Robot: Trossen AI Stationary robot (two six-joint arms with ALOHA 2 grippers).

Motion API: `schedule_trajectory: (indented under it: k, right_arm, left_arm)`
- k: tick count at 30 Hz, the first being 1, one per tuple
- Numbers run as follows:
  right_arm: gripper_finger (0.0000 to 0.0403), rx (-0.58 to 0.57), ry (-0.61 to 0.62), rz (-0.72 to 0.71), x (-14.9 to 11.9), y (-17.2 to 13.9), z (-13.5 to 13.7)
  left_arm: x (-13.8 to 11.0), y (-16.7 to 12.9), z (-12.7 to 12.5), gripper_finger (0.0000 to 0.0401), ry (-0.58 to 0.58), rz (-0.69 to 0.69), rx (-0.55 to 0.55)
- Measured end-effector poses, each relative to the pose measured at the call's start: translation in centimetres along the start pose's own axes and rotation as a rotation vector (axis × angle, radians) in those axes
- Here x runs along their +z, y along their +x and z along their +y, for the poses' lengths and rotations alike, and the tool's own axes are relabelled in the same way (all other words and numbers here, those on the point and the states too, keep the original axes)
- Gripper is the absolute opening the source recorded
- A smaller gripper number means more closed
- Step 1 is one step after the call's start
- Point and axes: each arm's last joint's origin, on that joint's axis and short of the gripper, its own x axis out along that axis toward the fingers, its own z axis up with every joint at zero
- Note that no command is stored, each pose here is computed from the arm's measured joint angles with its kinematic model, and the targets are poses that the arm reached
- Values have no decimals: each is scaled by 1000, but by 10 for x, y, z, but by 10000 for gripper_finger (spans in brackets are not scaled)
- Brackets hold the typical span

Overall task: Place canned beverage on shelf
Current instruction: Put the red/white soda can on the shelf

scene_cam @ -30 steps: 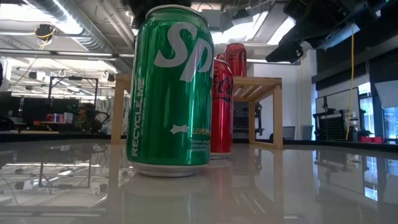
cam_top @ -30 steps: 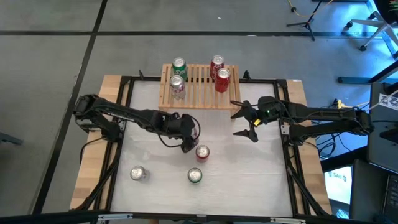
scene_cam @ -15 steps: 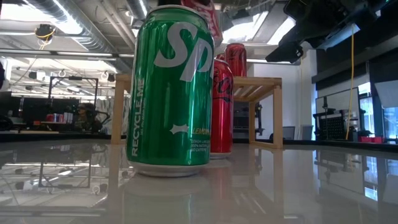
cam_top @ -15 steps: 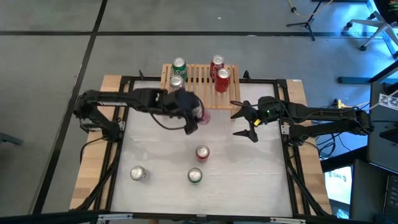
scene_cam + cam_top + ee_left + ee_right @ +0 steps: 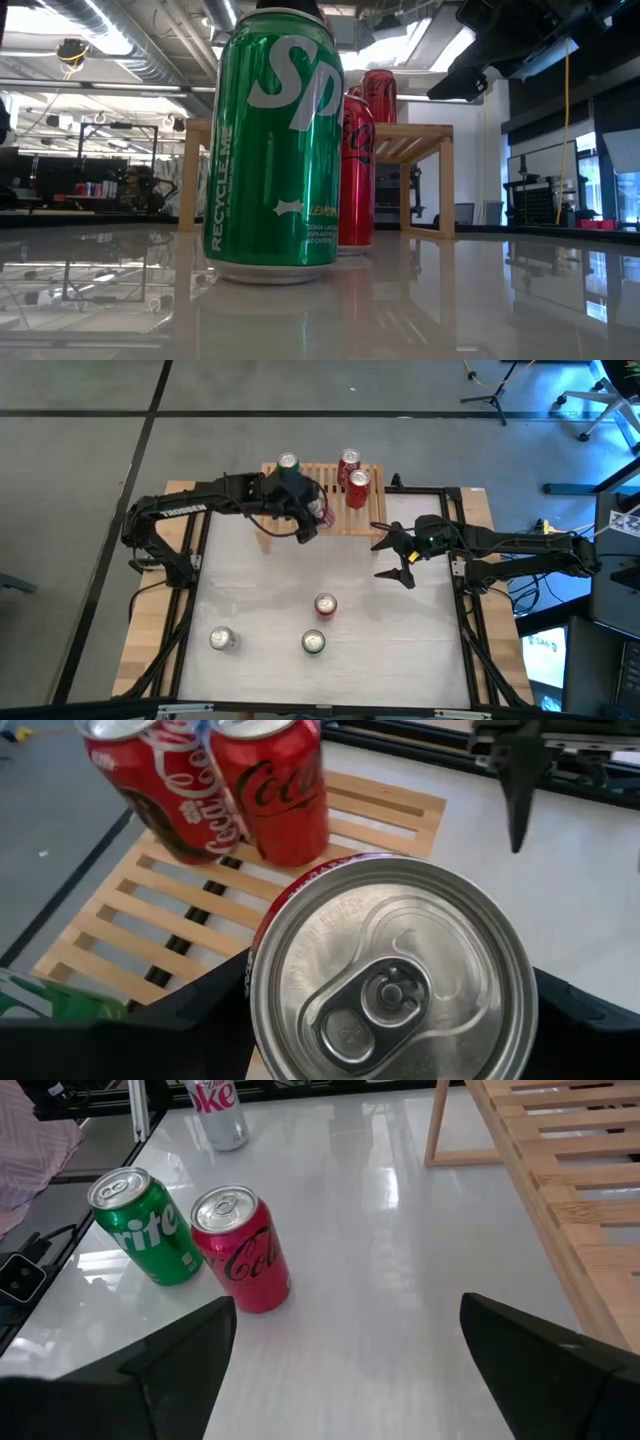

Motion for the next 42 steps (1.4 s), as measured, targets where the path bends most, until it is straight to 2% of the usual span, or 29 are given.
schedule_trajectory:
  k: [10, 15, 27, 42]
  right_arm:
    - [379, 0, 0, 0, 0, 0, 0]
    - [379, 0, -1, 0, 0, 0, 0]
    - [379, 0, -4, -1, 0, 0, 0]
    - [379, 0, -4, -1, 0, 0, 0]
  left_arm:
    - [0, 17, 25, 287, -49, 40, -19]
    - [-1, 29, 30, 287, -50, 53, -15]
    - [-3, 32, 38, 287, -50, 77, -3]
    - [13, 32, 36, 287, -60, -84, -41]
